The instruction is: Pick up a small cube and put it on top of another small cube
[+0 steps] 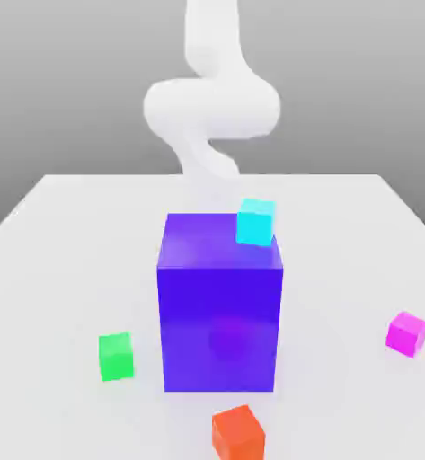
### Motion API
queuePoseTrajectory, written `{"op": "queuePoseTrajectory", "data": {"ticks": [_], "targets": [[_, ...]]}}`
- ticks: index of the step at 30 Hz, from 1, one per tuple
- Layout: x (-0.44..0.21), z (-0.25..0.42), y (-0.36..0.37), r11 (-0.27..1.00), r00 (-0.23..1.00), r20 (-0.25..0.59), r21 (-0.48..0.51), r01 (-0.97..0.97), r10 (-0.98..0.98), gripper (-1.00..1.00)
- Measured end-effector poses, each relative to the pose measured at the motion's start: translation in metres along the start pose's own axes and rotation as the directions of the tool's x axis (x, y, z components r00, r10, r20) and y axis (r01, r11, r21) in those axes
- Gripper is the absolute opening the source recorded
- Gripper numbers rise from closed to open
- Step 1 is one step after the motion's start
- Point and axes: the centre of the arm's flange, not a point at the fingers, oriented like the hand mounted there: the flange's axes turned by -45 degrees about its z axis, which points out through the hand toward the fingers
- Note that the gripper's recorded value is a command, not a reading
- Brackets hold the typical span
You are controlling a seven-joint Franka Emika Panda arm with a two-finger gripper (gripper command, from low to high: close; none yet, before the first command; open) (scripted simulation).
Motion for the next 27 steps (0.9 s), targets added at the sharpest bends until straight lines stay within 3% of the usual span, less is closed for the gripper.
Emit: {"op": "queuePoseTrajectory", "data": {"ticks": [6,12,20,27], "targets": [[-0.016,0.094,-0.059,0.927,0.935,0.078,0.180,0.329,-0.347,0.00],[-0.055,0.173,-0.131,0.723,0.754,0.067,0.353,0.595,-0.653,0.00],[-0.141,0.249,-0.228,0.292,0.377,-0.061,0.521,0.802,-0.924,0.00],[-0.243,0.287,-0.302,-0.169,-0.029,-0.247,0.571,0.803,-0.969,0.00]]}}
